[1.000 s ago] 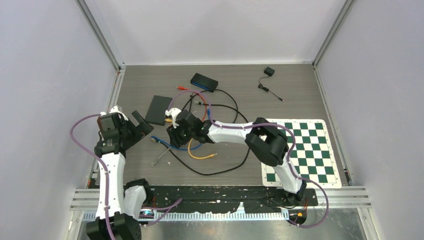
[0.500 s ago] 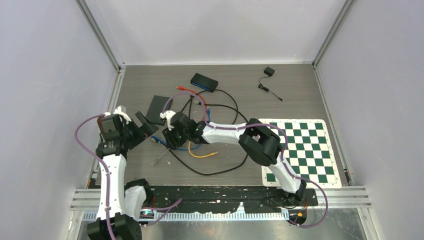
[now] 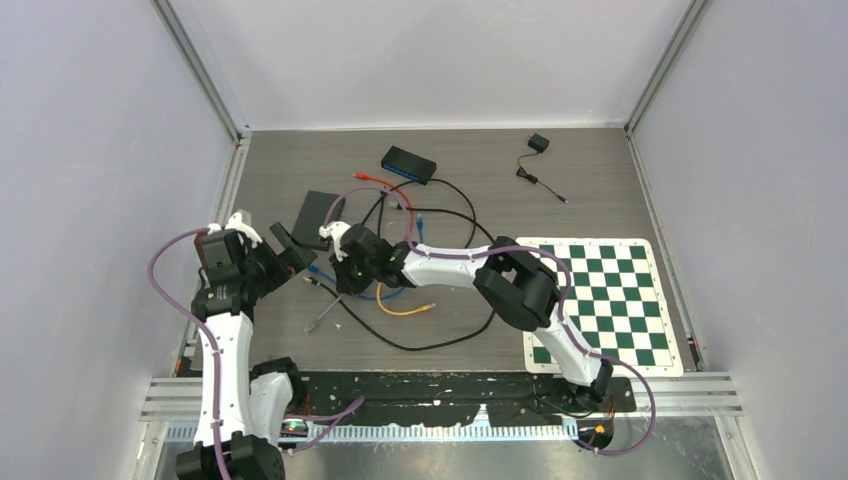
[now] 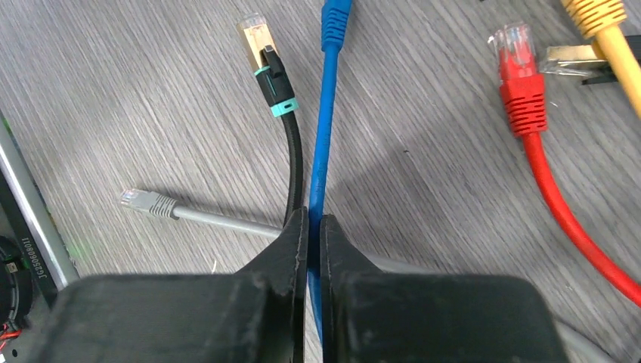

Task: Insert the plug into the switch port
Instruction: Pick up the connector from the center of the board.

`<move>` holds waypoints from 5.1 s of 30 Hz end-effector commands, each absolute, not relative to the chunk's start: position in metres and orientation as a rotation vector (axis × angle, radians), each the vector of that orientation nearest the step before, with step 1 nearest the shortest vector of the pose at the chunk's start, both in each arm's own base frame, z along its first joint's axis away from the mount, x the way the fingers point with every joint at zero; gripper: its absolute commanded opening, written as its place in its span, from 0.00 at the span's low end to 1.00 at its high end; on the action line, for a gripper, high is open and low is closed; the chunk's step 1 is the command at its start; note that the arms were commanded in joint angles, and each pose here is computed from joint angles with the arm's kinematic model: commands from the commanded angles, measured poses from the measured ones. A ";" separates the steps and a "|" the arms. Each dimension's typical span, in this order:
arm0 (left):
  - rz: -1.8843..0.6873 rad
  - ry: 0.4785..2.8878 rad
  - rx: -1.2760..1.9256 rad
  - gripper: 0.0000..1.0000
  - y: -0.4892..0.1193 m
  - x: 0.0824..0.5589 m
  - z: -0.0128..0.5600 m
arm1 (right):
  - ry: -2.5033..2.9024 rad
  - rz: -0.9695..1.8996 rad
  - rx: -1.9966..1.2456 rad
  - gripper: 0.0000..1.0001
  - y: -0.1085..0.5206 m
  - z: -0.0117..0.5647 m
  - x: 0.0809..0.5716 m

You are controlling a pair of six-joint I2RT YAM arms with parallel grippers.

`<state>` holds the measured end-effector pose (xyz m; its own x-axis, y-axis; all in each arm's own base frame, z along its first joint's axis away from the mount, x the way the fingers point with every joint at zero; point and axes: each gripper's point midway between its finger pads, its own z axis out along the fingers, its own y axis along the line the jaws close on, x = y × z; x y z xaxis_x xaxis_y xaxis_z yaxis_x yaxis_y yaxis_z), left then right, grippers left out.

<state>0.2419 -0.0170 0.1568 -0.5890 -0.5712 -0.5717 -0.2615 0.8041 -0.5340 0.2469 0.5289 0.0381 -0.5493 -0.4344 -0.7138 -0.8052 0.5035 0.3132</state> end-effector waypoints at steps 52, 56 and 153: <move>-0.458 1.021 1.272 0.81 -0.144 0.249 0.282 | 1.677 1.555 -1.138 0.05 0.348 0.248 0.250; -0.415 1.070 1.347 0.76 -0.144 0.256 0.270 | 1.694 1.563 -1.145 0.05 0.347 0.245 0.247; -0.594 1.428 1.303 0.00 -0.144 0.243 0.227 | 0.942 0.661 -1.549 0.29 0.447 0.258 0.246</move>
<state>0.2421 -0.1436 0.2249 0.1316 0.3823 -0.9146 0.9219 0.2920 0.2547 0.2493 0.4406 0.2250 0.4670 -0.2709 -0.8417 -0.8776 -0.0260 -0.4786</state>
